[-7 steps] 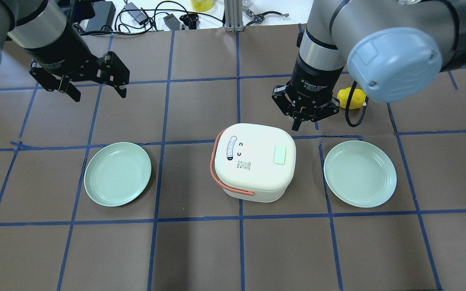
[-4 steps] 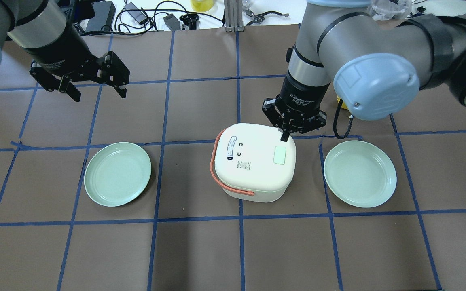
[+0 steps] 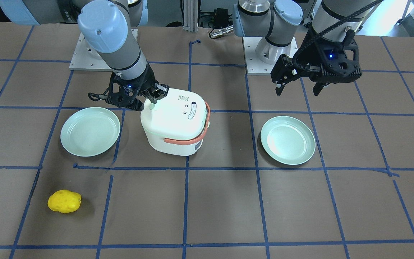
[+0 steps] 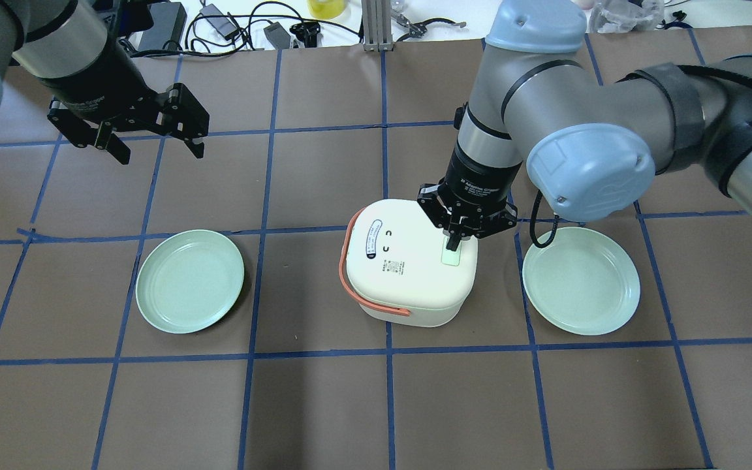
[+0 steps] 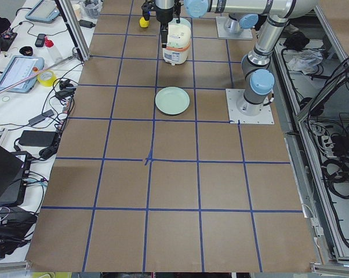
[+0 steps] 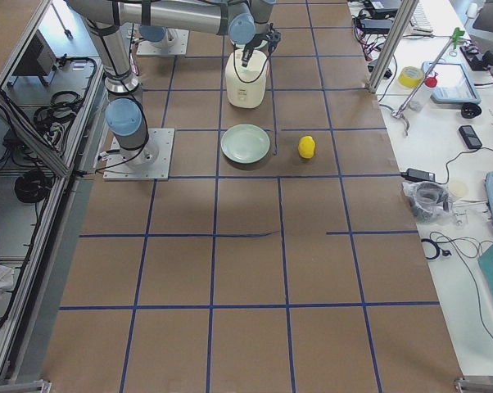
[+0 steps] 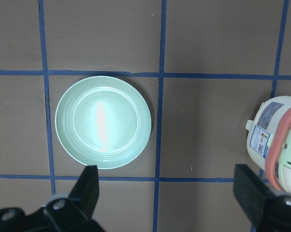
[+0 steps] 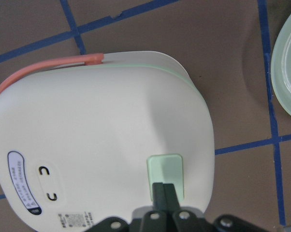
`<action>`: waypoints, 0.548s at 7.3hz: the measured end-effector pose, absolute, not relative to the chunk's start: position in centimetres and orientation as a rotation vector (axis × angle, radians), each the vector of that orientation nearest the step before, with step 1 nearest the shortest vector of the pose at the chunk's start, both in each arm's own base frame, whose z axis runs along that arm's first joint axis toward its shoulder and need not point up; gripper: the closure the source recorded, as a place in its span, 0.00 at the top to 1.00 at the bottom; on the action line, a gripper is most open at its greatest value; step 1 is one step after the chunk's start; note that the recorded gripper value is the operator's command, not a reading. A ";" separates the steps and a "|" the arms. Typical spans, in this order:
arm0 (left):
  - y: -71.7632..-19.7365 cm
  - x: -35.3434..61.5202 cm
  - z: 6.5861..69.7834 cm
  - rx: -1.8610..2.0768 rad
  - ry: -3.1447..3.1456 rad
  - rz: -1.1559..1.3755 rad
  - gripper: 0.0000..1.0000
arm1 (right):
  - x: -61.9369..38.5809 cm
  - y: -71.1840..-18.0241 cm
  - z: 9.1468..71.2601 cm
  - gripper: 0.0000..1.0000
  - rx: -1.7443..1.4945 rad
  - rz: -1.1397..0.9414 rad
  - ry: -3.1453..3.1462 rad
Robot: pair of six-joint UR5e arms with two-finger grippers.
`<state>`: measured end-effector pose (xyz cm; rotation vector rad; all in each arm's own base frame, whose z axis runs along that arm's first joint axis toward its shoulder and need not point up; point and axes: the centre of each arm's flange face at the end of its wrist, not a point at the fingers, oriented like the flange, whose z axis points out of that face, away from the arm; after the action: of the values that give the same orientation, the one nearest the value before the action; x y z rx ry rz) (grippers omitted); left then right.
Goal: Press rice cooker button
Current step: 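Press down on the pale green button with the right gripper fingertip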
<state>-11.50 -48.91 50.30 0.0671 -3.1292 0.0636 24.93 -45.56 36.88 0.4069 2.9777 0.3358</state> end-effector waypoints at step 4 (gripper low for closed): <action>-48.9 -11.5 50.3 0.067 -3.129 0.064 1.00 | 25.0 -45.2 35.9 0.00 0.402 0.366 2.982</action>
<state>-11.50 -48.91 50.30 0.0672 -3.1292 0.0636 24.99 -45.18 35.92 0.4024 2.9821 0.3661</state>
